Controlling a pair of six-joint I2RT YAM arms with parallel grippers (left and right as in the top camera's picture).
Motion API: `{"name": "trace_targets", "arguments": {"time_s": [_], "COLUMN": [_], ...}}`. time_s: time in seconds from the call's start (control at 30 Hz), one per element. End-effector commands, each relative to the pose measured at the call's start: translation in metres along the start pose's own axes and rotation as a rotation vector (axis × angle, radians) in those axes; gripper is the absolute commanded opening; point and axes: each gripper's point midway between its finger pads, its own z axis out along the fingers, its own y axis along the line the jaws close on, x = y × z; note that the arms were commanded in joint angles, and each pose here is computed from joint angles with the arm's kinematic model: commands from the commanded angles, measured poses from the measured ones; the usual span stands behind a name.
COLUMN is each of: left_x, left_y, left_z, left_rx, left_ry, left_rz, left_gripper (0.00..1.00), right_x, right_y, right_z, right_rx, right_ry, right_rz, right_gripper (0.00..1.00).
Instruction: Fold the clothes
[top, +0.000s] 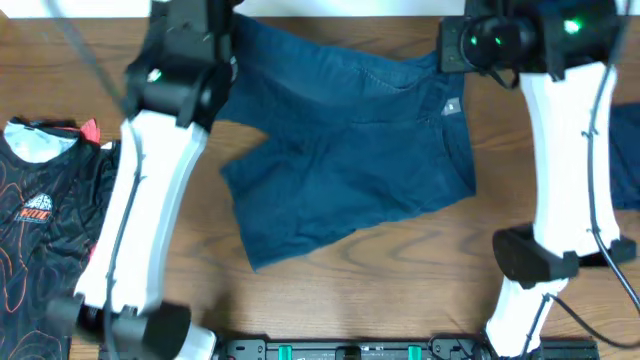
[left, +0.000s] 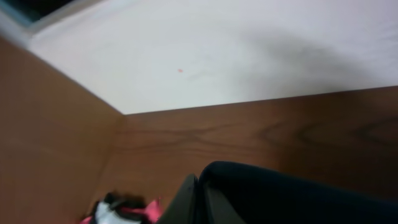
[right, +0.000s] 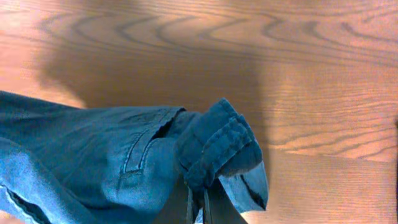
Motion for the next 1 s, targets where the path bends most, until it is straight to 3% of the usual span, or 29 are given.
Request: {"name": "trace_targets", "arguments": {"time_s": [0.0, 0.4, 0.67, 0.97], "left_x": [0.0, 0.013, 0.054, 0.094], "left_y": [-0.013, -0.056, -0.094, -0.107], "left_z": [0.029, 0.078, 0.068, 0.054], "left_rx": [-0.004, 0.082, 0.302, 0.374], "left_ry": [0.006, 0.032, 0.184, 0.359], "left_rz": [-0.016, -0.035, 0.003, -0.054], "left_gripper": [0.06, 0.06, 0.06, 0.06], "right_x": [-0.01, -0.026, 0.011, 0.045], "right_y": [-0.024, -0.078, -0.095, -0.091], "right_z": [0.02, 0.069, 0.098, 0.121], "right_rx": [0.07, 0.132, 0.092, 0.056], "right_ry": [-0.004, 0.017, 0.214, 0.383], "right_rz": [0.065, 0.159, 0.217, 0.228], "right_gripper": [0.01, 0.02, 0.02, 0.02]}}
